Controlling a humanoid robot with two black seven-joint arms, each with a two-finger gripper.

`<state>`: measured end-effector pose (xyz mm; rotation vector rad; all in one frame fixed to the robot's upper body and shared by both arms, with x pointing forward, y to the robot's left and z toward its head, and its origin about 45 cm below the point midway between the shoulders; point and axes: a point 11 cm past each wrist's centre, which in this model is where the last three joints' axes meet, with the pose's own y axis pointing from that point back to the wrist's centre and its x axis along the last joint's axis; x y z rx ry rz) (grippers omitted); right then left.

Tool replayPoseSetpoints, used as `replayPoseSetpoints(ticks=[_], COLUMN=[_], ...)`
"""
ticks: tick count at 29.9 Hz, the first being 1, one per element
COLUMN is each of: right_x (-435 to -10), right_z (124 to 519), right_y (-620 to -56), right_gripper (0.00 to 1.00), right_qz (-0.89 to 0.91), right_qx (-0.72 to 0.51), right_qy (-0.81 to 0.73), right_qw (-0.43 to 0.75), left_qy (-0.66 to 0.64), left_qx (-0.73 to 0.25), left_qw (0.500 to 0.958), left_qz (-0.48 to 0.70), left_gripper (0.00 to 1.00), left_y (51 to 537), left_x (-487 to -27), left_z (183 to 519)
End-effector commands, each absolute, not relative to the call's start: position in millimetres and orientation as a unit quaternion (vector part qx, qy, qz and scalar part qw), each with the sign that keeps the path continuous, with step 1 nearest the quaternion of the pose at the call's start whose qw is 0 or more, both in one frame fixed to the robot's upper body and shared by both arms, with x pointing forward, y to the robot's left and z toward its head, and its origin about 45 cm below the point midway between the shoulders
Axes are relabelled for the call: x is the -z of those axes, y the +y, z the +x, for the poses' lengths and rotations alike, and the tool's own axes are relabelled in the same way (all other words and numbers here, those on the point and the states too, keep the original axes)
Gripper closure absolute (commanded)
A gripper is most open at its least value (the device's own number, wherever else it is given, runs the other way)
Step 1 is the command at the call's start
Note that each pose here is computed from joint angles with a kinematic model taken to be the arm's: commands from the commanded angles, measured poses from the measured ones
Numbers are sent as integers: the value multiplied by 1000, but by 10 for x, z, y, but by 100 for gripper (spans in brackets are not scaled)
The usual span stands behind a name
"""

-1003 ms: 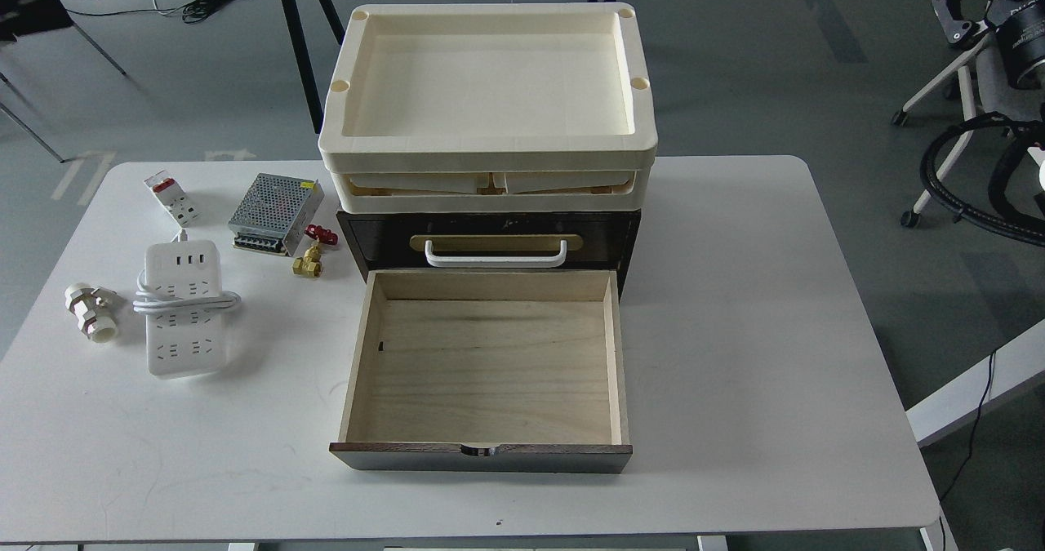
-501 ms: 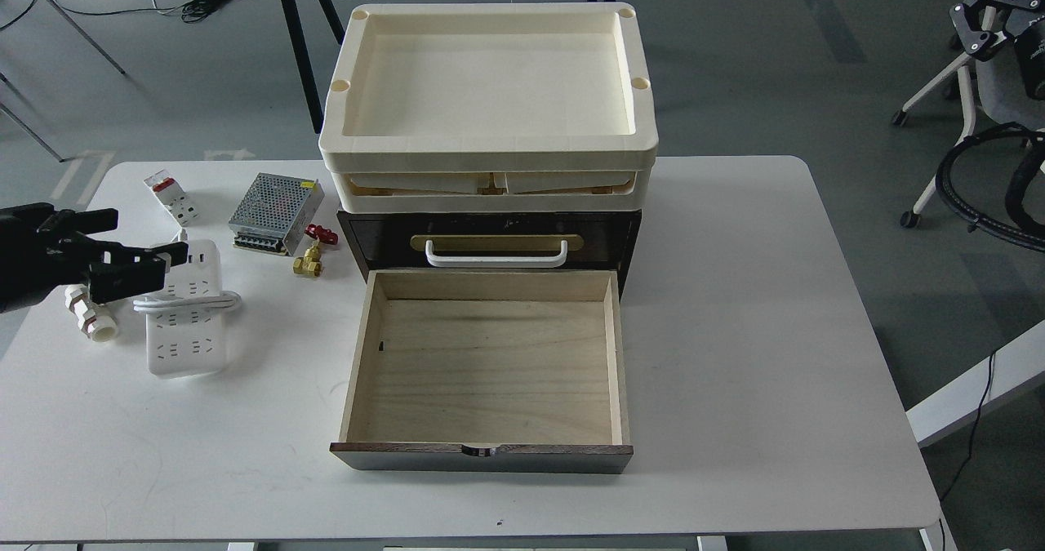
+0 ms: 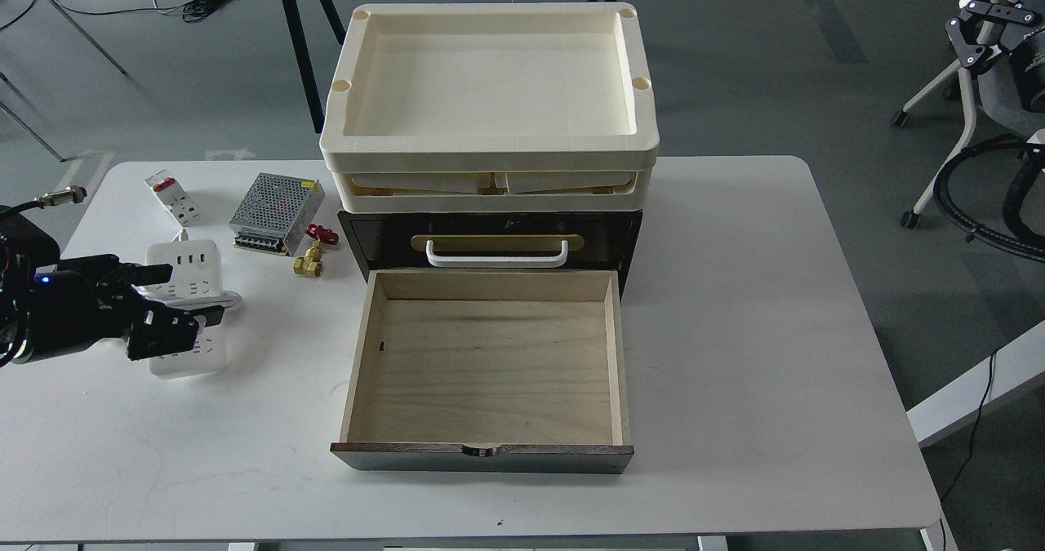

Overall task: Put charging cable into cabinet
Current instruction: 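Reach the left gripper toward the white power strip with coiled cable, then close the left gripper on the power strip and its cable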

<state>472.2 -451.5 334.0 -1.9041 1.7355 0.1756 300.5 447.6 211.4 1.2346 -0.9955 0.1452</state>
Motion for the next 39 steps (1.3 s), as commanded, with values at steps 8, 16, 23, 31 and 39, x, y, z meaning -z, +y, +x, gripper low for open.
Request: replayPoseSetpoints(ticks=[8, 16, 23, 31, 39], right_x=[-3309, -3248, -3227, -3176, -3135], right_z=[4713, 4691, 4682, 4662, 4645], right_y=[-4518, -4533, -4545, -4558, -4572], right_gripper=[1, 1, 1, 1, 1], right_qz=[-708, -707, -706, -705, -703], right_qx=[-67, -71, -73, -76, -79], right_qy=[647, 650, 651, 654, 656], right_qw=[274, 269, 268, 265, 263], left_qy=[-436, -420, -406, -406, -411], left_qx=[-45, -45, -4, -1, 4], left_qw=[691, 664, 629, 627, 633], left_qz=[574, 617, 663, 664, 657], left_gripper=[0, 0, 0, 0, 3], left_y=[4384, 4610, 4884, 4879, 4776], left_x=[-1824, -1659, -1519, -1507, -1453], left_z=[3382, 3527, 3483, 3495, 3521])
